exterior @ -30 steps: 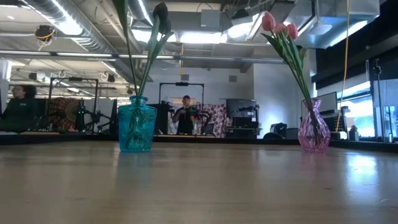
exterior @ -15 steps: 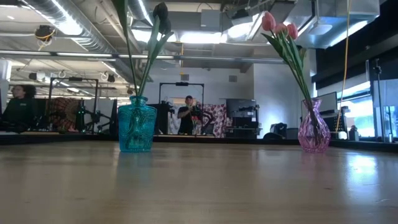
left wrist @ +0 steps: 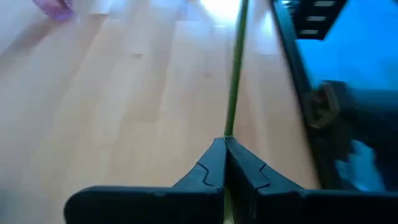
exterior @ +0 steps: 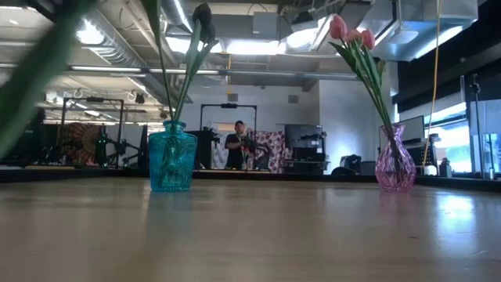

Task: Sort flowers into vase by color
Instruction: Put the black tulip into the blue vase

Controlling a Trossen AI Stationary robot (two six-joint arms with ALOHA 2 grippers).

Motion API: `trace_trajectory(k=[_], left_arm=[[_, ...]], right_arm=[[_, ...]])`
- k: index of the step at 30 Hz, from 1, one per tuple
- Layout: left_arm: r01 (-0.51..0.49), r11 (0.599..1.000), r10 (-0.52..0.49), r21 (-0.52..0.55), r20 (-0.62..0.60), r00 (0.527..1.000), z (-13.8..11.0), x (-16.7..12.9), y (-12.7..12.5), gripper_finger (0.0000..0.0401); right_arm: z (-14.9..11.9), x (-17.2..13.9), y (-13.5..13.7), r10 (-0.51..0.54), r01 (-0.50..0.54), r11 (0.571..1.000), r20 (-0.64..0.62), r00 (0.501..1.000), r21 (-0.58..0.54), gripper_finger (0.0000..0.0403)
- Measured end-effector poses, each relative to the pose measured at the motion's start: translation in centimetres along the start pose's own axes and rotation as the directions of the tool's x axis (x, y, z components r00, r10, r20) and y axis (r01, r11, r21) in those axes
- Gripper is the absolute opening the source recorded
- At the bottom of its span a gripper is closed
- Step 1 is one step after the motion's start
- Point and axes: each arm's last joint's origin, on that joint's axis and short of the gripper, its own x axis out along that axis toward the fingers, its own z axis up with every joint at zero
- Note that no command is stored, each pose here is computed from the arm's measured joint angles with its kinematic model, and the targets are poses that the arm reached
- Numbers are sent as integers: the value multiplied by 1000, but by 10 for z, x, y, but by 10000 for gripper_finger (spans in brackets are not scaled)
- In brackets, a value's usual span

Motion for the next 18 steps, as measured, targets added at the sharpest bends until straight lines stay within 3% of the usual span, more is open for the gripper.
trace_trajectory(k=[4, 12, 18], left_arm=[[-45, 999, 45, 1, -29, 999, -1, 24, 10, 0], [-16, 999, 11, -50, -87, 996, -2, 47, 20, 2], [7, 999, -11, -41, -106, 994, -4, 45, 17, 50]], right_arm=[[-6, 7, -5, 19, -19, 1000, -69, 997, -5, 205], [-13, 31, -13, 21, -22, 1000, -148, 989, -3, 205], [-32, 61, -13, 91, -102, 994, -272, 958, -25, 205]])
